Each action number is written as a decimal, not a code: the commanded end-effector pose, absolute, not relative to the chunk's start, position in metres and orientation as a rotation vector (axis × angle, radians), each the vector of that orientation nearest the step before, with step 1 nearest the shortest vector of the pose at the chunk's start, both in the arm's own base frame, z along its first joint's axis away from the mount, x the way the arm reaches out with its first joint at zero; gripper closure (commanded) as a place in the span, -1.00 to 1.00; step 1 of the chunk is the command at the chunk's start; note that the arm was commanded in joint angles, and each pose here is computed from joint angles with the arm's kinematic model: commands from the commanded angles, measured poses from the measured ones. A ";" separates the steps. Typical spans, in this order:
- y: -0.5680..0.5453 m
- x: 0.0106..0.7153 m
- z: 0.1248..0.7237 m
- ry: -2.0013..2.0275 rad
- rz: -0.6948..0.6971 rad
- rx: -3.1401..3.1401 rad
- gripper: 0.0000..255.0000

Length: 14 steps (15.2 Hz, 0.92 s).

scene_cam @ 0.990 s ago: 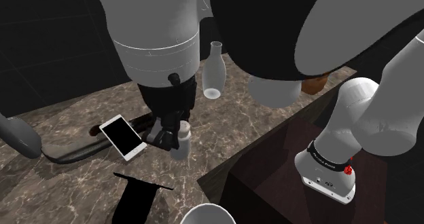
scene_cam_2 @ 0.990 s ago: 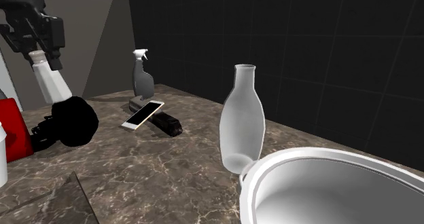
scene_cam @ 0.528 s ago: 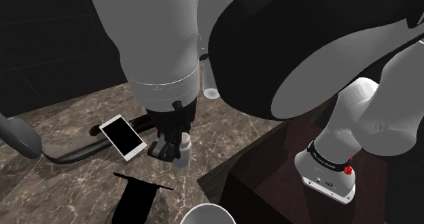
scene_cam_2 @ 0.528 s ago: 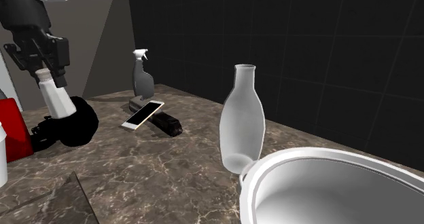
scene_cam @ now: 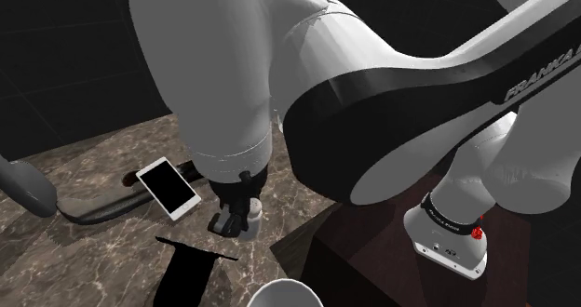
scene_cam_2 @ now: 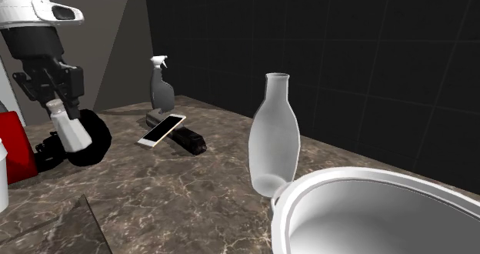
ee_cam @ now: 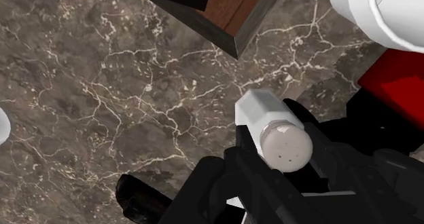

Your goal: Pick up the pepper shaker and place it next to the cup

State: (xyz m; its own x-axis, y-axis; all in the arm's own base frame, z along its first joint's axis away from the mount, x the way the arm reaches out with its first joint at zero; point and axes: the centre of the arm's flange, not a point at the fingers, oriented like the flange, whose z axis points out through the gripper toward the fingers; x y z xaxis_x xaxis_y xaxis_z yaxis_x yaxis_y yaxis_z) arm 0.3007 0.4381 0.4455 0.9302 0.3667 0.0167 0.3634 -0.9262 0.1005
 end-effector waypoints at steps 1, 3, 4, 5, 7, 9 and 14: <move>0.437 0.301 0.435 0.567 0.054 2.992 1.00; 0.437 0.301 0.424 0.567 0.054 2.992 1.00; 0.437 0.301 0.419 0.567 0.054 2.992 1.00; 0.437 0.301 0.414 0.567 0.054 2.992 1.00; 0.437 0.301 0.403 0.567 0.054 2.992 1.00; 0.437 0.301 0.393 0.567 0.054 2.992 1.00; 0.437 0.301 0.366 0.567 0.054 2.992 1.00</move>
